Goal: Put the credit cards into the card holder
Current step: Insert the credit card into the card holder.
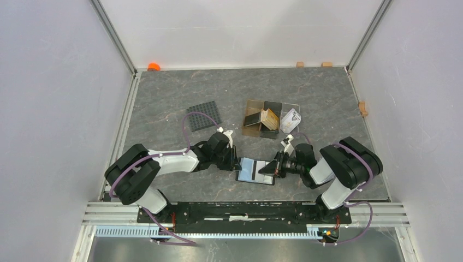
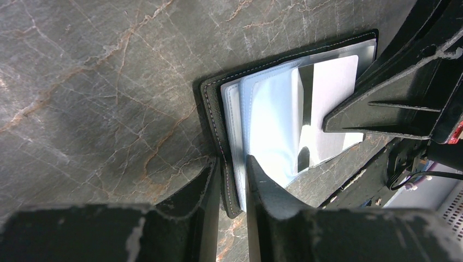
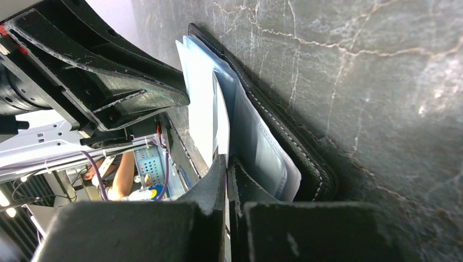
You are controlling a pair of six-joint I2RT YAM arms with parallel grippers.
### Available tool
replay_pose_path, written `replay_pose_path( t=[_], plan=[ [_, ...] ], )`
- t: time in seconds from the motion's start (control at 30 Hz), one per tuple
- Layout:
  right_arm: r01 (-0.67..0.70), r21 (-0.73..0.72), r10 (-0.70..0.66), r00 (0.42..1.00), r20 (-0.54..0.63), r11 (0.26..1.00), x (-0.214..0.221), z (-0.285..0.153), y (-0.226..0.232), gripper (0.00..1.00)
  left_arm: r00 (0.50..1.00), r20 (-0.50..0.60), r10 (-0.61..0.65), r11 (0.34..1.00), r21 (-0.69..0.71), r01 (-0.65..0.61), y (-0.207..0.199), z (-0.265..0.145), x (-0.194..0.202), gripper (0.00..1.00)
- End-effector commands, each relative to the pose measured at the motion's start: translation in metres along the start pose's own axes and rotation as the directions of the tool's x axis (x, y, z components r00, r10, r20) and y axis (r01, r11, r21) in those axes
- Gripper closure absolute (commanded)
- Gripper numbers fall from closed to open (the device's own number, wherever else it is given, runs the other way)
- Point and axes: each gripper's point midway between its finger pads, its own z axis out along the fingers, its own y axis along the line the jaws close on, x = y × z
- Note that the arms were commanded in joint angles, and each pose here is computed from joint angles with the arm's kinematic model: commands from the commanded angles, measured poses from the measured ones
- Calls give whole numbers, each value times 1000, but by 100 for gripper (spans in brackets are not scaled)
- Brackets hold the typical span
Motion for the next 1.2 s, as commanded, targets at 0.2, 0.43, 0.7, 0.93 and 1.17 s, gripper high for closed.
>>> replay_pose_path(
  t=[0.2, 0.43, 0.7, 0.93, 1.17],
  plan=[
    [20, 133, -23, 1000, 17, 991, -1, -4, -32, 100, 995, -85, 43, 982, -179, -58, 50, 1, 26, 84],
    [17, 151, -19, 1000, 12, 988, 1, -9, -37, 100, 995, -83, 48, 979, -196, -63, 55, 0, 24, 86],
    [33, 172, -34, 999, 0, 985, -1, -10, -42, 100, 995, -82, 47, 978, -199, -63, 56, 0, 22, 87],
    [41, 191, -43, 999, 6, 981, -3, -10, -44, 100, 995, -84, 49, 979, -195, -65, 54, 0, 21, 89],
    [49, 206, -52, 999, 9, 977, -3, -7, -45, 100, 996, -77, 44, 984, -168, -56, 47, 0, 19, 90]
  ],
)
